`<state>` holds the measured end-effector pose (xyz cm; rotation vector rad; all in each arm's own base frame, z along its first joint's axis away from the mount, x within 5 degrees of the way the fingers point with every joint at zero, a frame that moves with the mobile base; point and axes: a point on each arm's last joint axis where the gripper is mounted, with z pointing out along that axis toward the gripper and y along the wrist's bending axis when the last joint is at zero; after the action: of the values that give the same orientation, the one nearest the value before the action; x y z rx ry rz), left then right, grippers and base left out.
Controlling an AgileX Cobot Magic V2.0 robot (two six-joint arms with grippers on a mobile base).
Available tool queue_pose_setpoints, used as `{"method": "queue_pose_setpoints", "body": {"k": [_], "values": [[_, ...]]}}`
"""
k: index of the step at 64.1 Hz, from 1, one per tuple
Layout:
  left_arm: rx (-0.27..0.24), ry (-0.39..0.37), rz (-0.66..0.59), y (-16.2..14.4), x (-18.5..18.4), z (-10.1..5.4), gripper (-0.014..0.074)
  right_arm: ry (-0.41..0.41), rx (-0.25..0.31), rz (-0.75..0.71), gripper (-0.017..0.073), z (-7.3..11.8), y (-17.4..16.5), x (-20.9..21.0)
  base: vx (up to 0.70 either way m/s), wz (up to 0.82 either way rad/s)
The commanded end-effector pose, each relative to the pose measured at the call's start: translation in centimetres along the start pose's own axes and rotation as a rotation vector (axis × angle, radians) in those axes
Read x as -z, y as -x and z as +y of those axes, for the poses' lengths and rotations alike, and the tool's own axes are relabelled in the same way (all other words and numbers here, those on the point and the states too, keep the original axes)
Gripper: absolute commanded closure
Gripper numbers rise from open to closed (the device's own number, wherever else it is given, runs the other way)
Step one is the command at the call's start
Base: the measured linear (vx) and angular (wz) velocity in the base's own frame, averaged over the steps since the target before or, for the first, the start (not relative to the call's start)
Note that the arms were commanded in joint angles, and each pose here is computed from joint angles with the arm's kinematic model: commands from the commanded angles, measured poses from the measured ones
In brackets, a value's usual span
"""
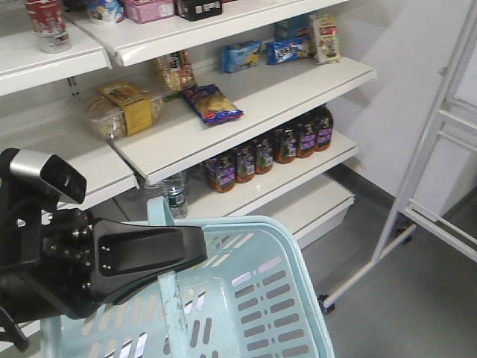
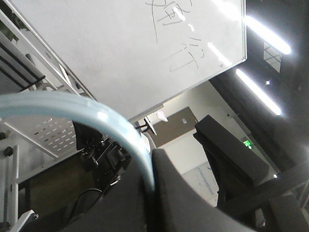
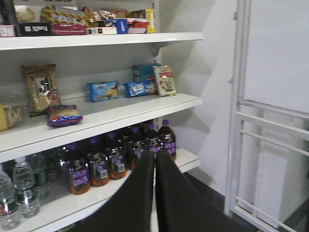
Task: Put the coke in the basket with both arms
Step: 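Drive the base, carrying the basket, to the aisle with the cola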
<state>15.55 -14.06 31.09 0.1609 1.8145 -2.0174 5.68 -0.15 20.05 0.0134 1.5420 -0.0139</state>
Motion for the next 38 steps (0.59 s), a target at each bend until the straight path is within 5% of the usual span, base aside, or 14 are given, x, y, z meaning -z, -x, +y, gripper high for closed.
{"method": "queue_pose_setpoints", "body": {"k": [1,38], "values": [[-0.018,-0.210,0.032,-0.04,0.01,-2.96,0.0600,0.016,0.015,-0.056,0.0564,0.17,0.33,-0.03,0.11,0.48],[-0.018,-0.210,0.032,-0.04,0.01,-2.96,0.0600,0.016,0.015,-0.056,0.0564,0.17,0.33,-0.03,0.11,0.48]]}}
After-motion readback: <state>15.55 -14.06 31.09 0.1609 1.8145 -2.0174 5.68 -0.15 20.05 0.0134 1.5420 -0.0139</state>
